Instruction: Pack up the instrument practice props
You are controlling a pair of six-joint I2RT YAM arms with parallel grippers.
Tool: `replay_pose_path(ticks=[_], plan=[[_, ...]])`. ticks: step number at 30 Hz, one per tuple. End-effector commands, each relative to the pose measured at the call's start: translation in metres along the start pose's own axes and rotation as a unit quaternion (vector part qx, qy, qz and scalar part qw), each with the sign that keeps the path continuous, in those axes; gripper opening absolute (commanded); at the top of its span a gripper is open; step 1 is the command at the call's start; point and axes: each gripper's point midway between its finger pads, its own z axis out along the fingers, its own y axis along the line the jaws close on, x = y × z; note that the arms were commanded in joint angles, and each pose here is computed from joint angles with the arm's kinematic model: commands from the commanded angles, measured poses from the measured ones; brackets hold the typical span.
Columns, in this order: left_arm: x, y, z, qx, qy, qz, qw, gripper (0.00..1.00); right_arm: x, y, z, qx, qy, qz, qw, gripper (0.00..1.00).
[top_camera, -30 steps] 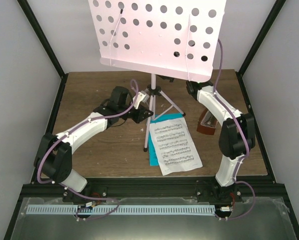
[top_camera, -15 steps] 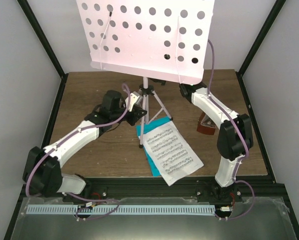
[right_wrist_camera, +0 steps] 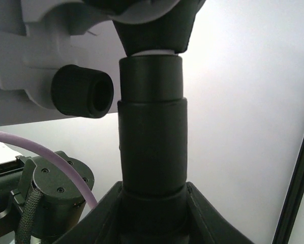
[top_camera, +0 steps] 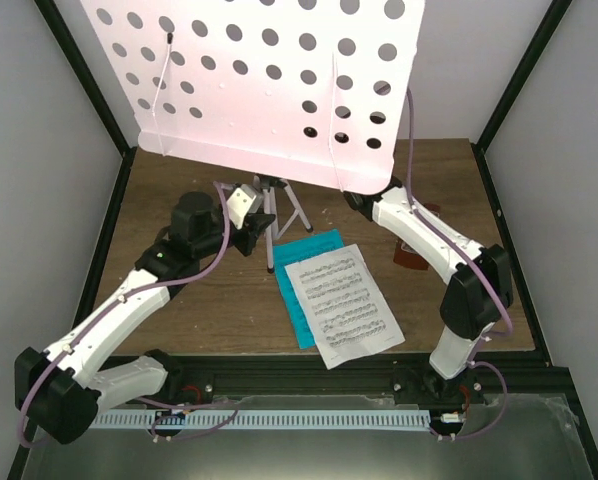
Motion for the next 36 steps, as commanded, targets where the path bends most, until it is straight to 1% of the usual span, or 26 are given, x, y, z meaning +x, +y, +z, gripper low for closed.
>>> replay_pose_path(ticks=[1,4,8,12,19,23,26,29,36], plan=[[-0.082,0.010,-0.030,-0.041,-0.140,0.013,0.989,0.00,-0.050,0.042,0.010,-0.042,-0.045,-0.069,0.996,0.01],[-0.087,0.007,-0.035,-0.038,-0.150,0.013,0.988,0.00,-0.051,0.045,0.011,-0.037,-0.051,-0.065,0.996,0.01],[-0.100,0.001,-0.050,-0.033,-0.180,0.016,0.983,0.00,-0.048,0.048,0.016,-0.014,-0.057,-0.061,0.996,0.01],[-0.100,-0.002,-0.064,-0.038,-0.186,0.016,0.982,0.00,-0.038,0.049,0.018,0.013,-0.060,-0.052,0.997,0.01],[-0.071,-0.001,-0.093,-0.072,-0.151,0.003,0.986,0.00,-0.023,0.050,0.013,0.050,-0.087,-0.010,0.995,0.01],[-0.052,-0.005,-0.105,-0.072,-0.135,-0.019,0.988,0.00,-0.010,0.037,0.008,0.090,-0.101,0.039,0.990,0.01],[-0.029,-0.005,-0.103,-0.068,-0.131,-0.051,0.988,0.00,0.004,0.035,0.002,0.102,-0.109,0.057,0.987,0.01],[-0.015,-0.008,-0.099,-0.053,-0.135,-0.075,0.987,0.00,0.015,0.037,-0.001,0.100,-0.117,0.070,0.986,0.01],[0.007,-0.008,-0.082,-0.038,-0.107,-0.092,0.989,0.00,0.028,0.036,-0.006,0.118,-0.112,0.071,0.984,0.01]])
